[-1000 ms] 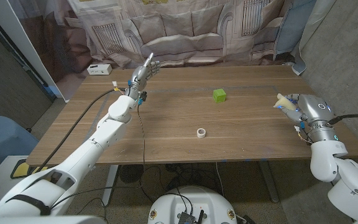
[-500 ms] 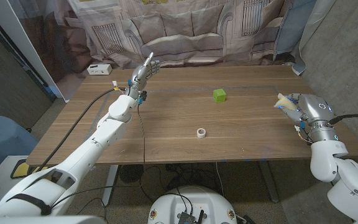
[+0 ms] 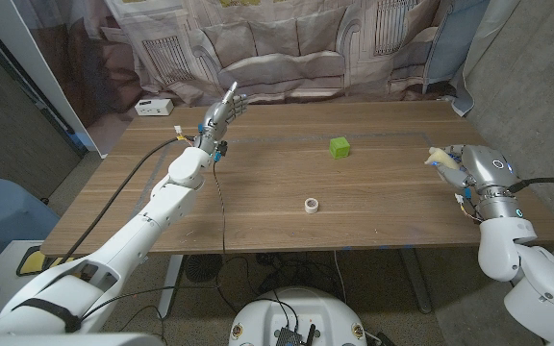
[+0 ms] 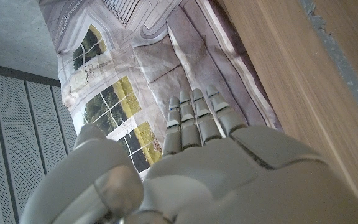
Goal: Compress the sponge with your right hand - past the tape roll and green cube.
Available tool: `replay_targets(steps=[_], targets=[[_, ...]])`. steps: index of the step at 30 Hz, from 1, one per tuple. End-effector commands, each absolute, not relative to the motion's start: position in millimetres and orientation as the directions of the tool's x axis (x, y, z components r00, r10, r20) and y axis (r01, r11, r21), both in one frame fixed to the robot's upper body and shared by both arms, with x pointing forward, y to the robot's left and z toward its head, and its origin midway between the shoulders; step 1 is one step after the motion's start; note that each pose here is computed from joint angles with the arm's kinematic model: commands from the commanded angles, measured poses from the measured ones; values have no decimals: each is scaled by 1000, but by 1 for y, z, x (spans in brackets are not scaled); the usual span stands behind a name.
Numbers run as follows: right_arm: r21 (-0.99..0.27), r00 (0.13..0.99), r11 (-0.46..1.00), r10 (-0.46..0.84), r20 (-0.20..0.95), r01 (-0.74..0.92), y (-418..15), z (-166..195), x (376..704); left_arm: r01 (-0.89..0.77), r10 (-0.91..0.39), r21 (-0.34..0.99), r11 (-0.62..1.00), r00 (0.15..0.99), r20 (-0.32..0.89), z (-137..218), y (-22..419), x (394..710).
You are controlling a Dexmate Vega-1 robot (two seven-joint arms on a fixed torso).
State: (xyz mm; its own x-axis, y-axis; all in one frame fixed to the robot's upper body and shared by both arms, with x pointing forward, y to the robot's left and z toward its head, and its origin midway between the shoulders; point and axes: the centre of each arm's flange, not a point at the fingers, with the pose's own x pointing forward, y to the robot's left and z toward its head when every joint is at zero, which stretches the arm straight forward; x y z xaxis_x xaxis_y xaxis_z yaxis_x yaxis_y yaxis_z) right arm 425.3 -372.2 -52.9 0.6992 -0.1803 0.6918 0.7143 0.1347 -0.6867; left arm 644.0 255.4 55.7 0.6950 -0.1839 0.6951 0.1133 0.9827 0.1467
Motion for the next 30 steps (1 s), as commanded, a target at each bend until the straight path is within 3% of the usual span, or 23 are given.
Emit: replay_targets(steps=[1, 30], targets=[[-679, 696, 153, -182, 695, 718, -374, -53, 426, 117, -185, 144, 983, 698, 692, 55, 253, 646], [-606, 639, 206, -201, 742, 768, -377, -50, 426, 111, -178, 141, 984, 700, 692, 54, 252, 645]])
